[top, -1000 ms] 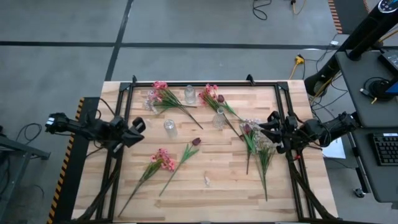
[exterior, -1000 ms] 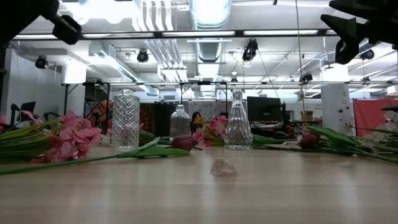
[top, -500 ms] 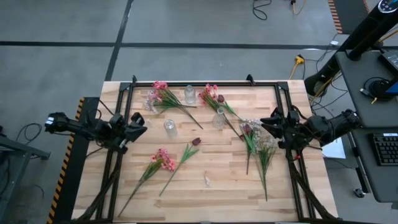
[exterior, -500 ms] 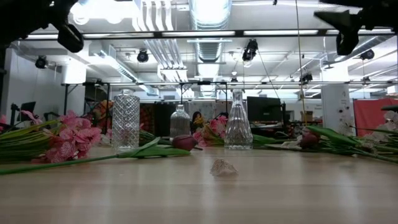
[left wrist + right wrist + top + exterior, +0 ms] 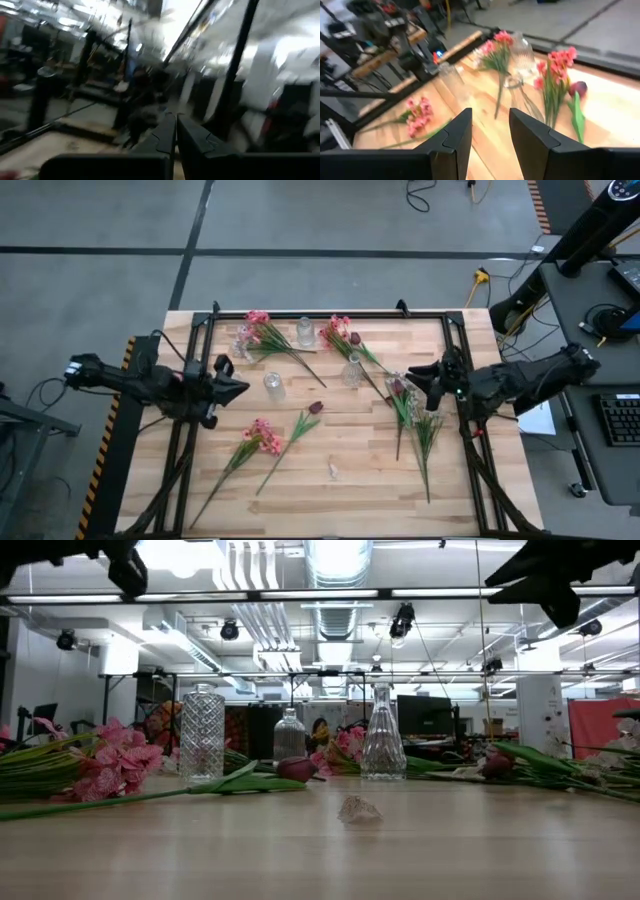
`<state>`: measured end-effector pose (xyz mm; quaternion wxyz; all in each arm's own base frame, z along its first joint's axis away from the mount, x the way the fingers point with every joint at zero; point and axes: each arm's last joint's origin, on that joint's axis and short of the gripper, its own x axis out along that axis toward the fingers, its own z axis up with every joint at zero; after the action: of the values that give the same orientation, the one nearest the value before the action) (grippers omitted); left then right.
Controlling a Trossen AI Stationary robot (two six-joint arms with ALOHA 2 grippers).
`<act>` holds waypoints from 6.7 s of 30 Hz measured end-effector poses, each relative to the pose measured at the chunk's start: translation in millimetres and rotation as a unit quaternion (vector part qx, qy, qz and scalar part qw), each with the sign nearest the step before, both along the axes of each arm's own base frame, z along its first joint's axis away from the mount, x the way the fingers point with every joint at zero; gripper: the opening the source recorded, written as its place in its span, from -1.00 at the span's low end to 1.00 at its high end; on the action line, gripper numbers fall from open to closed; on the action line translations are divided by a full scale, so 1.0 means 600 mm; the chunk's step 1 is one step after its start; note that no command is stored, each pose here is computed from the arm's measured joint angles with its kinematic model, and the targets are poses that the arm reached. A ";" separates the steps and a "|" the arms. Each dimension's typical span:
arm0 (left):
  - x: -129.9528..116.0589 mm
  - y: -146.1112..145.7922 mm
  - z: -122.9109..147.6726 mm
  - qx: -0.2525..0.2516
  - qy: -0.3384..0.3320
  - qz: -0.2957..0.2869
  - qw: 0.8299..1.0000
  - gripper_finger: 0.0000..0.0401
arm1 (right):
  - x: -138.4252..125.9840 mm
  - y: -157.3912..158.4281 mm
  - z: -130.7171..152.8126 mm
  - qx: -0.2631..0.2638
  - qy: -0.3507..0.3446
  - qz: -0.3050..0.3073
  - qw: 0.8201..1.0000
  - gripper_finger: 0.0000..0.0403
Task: Sort flowers into vase by color
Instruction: Put the bottom right red tulip into the bottom right transparent vase
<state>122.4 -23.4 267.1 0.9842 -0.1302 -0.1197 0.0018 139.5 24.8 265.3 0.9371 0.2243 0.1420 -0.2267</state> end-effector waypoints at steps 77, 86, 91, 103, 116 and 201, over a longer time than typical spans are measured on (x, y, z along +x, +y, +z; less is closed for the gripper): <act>0.023 0.009 0.085 0.201 0.204 0.177 0.942 -1.00 | 0.171 -0.062 -0.178 0.196 0.496 -0.111 0.839 -0.87; 0.023 0.009 0.086 0.201 0.203 0.177 0.942 -1.00 | 0.168 -0.061 -0.167 0.197 0.484 -0.108 0.846 -0.95; 0.023 0.009 0.086 0.200 0.203 0.177 0.942 -1.00 | 0.160 -0.061 -0.141 0.199 0.453 -0.102 0.863 -0.95; 0.024 0.009 0.086 0.198 0.203 0.176 0.943 -1.00 | 0.133 -0.044 -0.038 0.131 0.270 -0.054 0.952 -0.95; 0.031 0.007 0.081 0.186 0.210 0.173 0.944 -1.00 | 0.172 -0.026 0.037 -0.086 0.000 0.091 0.992 -0.95; 0.035 0.006 0.077 0.172 0.216 0.171 0.946 -1.00 | 0.167 -0.082 0.122 -0.325 -0.144 -0.101 0.929 -0.94</act>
<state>143.4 -19.8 313.0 0.9788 0.0667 0.0763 0.1779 239.9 -24.4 338.8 0.9412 -0.0494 -0.0993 -0.3192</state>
